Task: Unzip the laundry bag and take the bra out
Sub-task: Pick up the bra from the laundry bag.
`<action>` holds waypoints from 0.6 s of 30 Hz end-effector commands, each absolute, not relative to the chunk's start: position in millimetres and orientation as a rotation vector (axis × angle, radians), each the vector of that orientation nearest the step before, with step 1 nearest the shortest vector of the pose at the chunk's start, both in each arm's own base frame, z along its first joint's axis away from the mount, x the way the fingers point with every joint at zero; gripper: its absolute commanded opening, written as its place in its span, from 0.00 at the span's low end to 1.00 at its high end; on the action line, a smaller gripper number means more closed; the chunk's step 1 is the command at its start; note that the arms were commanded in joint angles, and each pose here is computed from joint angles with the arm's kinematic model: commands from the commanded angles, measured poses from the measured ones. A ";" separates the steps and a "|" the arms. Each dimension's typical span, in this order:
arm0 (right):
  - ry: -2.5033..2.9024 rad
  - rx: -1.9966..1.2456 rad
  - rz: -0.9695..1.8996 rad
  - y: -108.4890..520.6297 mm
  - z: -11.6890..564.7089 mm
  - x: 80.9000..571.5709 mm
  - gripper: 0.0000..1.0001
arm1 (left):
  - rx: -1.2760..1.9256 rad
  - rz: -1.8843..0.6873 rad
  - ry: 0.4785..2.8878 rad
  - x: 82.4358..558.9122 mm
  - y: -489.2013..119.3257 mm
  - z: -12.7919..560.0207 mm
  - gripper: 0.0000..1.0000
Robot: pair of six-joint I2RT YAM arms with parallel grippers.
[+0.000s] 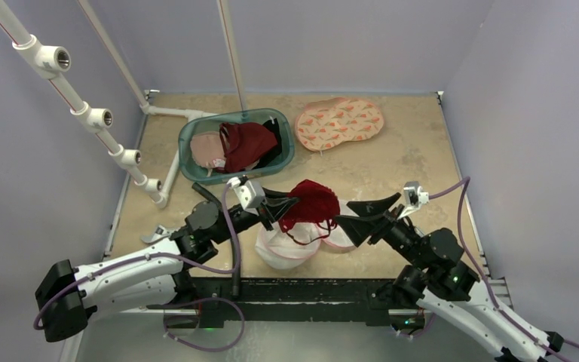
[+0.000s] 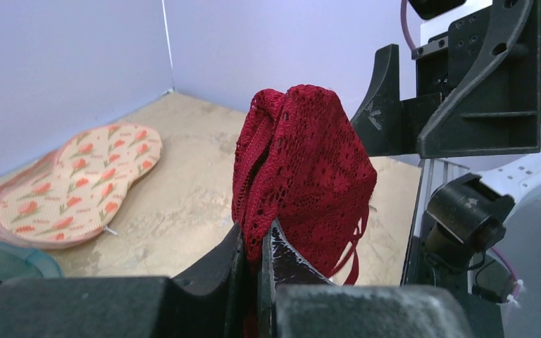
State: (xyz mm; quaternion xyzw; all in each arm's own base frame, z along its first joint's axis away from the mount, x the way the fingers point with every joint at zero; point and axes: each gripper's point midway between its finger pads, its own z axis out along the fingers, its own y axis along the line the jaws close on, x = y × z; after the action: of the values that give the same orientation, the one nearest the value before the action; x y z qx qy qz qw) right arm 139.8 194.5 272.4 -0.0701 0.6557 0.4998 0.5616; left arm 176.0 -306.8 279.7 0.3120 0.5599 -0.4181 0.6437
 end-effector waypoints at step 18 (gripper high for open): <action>1.234 -0.504 1.386 230.0 429.9 98.7 0.91 | 0.629 -1.309 0.979 122.3 -298.5 413.5 0.00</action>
State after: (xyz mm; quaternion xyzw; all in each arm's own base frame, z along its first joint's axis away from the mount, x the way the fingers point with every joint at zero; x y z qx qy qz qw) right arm 109.9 223.0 399.5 -0.1691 0.5673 0.5787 0.5610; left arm 142.3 -295.4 377.9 0.2673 0.4592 -0.5256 0.6644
